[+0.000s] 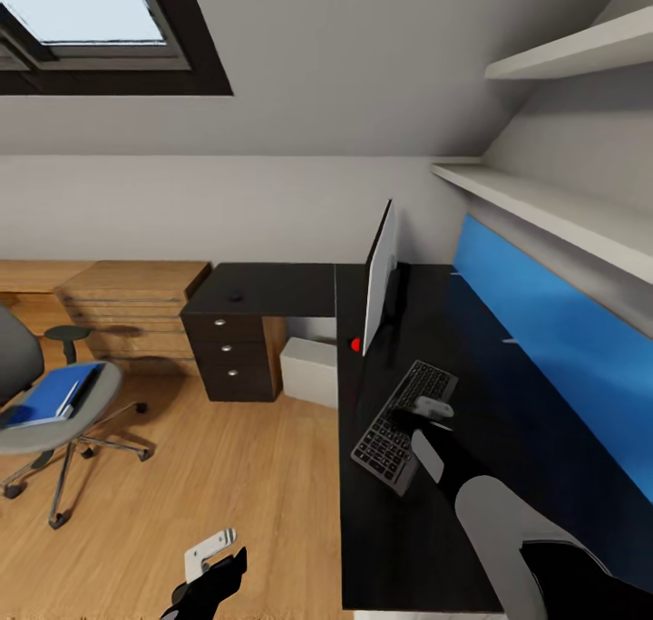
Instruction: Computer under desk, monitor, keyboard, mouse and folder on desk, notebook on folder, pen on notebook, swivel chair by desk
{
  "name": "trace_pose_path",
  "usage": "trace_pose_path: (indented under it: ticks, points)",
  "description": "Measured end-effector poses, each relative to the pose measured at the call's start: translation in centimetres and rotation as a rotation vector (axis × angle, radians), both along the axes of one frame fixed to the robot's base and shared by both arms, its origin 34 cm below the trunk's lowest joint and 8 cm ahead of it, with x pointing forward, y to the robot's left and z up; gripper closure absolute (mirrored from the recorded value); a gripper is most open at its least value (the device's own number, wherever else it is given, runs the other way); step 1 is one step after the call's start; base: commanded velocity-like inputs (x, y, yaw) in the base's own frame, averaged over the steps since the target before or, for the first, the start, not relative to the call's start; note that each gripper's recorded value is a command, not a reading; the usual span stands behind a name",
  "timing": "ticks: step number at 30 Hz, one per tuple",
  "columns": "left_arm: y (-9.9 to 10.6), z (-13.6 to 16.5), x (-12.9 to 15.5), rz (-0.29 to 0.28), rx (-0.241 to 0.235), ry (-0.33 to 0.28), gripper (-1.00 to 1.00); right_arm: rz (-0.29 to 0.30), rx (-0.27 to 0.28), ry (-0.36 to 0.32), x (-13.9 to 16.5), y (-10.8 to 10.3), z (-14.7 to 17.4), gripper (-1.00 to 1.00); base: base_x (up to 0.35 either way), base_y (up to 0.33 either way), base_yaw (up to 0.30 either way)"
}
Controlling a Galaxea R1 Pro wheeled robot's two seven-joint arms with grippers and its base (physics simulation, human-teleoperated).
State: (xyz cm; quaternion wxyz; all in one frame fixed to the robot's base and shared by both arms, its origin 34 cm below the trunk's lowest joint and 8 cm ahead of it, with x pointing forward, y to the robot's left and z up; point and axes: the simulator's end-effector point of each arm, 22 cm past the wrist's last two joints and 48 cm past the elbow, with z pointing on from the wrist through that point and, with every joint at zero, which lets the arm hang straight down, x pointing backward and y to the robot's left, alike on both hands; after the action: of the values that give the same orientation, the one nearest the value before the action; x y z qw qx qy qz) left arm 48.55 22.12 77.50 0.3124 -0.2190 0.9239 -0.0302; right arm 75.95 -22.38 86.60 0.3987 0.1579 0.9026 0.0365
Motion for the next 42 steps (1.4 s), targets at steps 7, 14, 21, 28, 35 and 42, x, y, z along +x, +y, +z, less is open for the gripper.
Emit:
trace_pose_path:
  ticks: [7, 14, 21, 28, 35, 42]
  points:
    - [0.0, -0.2, -0.1, 0.001, 0.001, 0.005, -1.00, -0.004, -0.006, -0.010, 0.1, -0.2, 0.0, -1.00, 0.000, 0.000, 0.055]
    - [-0.1, -0.1, -0.1, 0.000, 0.000, 0.003, -1.00, 0.033, -0.096, -0.080, 1.1, -0.8, 1.2, -1.00, 0.000, 0.000, 0.005]
    - [-0.2, -0.1, 0.0, -0.001, -0.001, 0.002, -1.00, 0.096, -0.213, -0.134, 1.6, -1.0, 2.0, -1.00, 0.039, 0.001, 0.000]
    - [-0.2, -0.1, 0.0, -0.002, -0.002, 0.001, -1.00, 0.102, -0.221, -0.133, 1.5, -1.0, 1.8, -1.00, 0.155, 0.018, 0.000]
    - [0.3, 3.0, 2.5, 0.012, 0.001, -0.082, -1.00, 0.099, -0.219, -0.134, 1.5, -1.0, 1.9, -1.00, 0.014, 0.002, 0.000]
    - [0.5, 3.3, 3.3, 0.016, 0.002, -0.098, -1.00, 0.098, -0.218, -0.135, 1.8, -1.0, 1.5, -1.00, 0.000, 0.000, 0.000]
